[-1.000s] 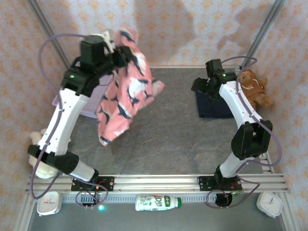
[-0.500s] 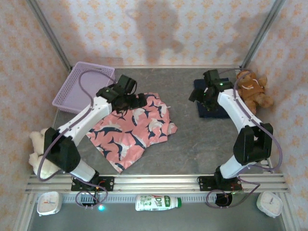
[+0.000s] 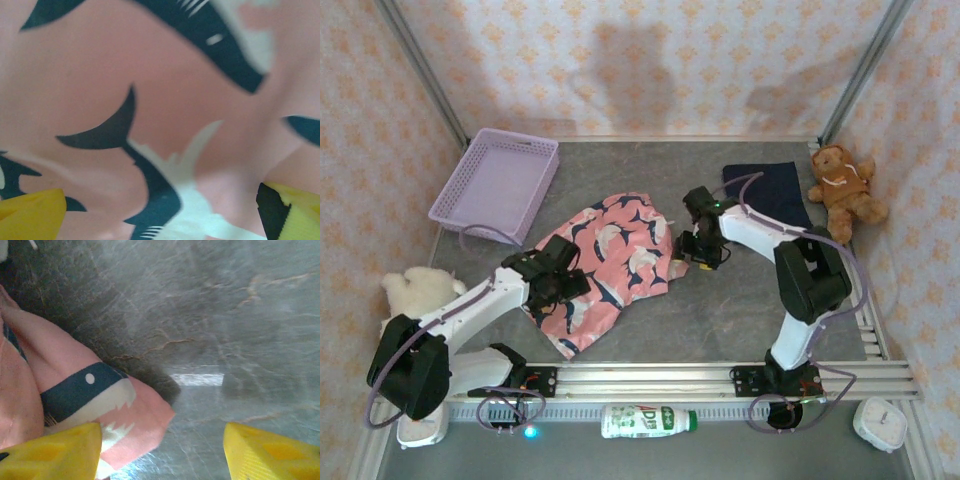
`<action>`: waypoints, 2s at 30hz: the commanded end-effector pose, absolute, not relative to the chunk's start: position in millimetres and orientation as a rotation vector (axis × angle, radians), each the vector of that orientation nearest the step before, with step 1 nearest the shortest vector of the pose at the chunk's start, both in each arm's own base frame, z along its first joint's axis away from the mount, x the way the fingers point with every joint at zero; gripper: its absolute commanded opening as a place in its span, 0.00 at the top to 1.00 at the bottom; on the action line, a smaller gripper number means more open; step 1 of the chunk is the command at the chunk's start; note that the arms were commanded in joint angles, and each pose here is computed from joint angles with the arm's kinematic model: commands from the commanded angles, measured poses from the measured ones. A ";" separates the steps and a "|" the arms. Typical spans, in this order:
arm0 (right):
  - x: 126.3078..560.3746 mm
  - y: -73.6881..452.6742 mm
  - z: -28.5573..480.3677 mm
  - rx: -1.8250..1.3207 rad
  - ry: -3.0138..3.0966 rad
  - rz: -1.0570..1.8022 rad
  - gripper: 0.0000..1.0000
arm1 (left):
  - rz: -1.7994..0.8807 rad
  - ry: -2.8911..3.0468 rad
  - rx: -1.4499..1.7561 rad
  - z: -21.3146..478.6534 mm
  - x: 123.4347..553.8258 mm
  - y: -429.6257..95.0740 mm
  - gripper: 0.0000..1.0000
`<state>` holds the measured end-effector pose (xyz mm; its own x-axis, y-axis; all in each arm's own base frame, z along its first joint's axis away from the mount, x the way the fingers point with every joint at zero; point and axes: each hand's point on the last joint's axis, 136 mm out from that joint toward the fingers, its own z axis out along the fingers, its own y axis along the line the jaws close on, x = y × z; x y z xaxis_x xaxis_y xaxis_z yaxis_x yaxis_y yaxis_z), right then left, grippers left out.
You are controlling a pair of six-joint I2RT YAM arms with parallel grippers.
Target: Fold and stack the mixed laundry pile
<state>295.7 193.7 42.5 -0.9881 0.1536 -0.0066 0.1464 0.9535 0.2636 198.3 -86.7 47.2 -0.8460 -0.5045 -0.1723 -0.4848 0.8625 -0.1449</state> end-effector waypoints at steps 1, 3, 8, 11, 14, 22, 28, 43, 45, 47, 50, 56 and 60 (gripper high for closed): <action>303.3 211.7 34.3 0.184 3.078 0.471 0.35 | -0.150 2.793 -0.816 37.2 203.8 -87.9 0.02; 307.8 218.0 28.9 0.185 3.085 0.499 0.44 | -0.099 2.814 -0.800 28.0 204.6 -85.9 0.06; 318.4 217.2 29.0 0.172 3.070 0.457 0.83 | 0.054 2.837 -0.793 10.7 208.1 -75.9 0.54; 322.4 188.2 39.9 0.164 3.047 0.234 1.00 | 0.126 2.841 -0.789 5.4 211.6 -71.5 0.87; 324.0 146.0 59.6 0.202 3.008 0.035 1.00 | 0.159 2.827 -0.762 13.4 227.3 -73.7 1.00; 310.8 50.8 115.8 0.436 2.882 -0.060 1.00 | 0.265 2.651 -0.549 86.8 320.4 -86.0 1.00; 298.1 43.5 109.0 0.457 2.904 -0.100 1.00 | 0.412 2.664 -0.377 99.6 384.9 -106.0 1.00; 241.2 189.0 91.5 0.148 3.117 0.592 1.00 | 0.221 2.764 -0.226 80.0 495.6 -172.7 0.99; 246.1 200.1 102.5 0.087 3.100 0.650 0.86 | 0.184 2.779 -0.244 81.8 505.3 -177.3 0.76; 256.2 200.6 115.0 0.044 3.062 0.624 0.63 | 0.161 2.772 -0.256 92.1 511.1 -176.4 0.43; 278.8 184.9 133.2 0.022 2.995 0.475 0.45 | 0.151 2.743 -0.262 119.1 510.0 -163.7 0.32; 337.1 131.7 134.9 0.332 2.860 0.264 0.38 | 0.100 2.749 -0.237 156.2 471.3 -142.0 0.23; 362.0 113.9 112.8 0.473 2.821 0.168 0.37 | -0.019 2.793 -0.263 153.6 425.1 -147.8 0.23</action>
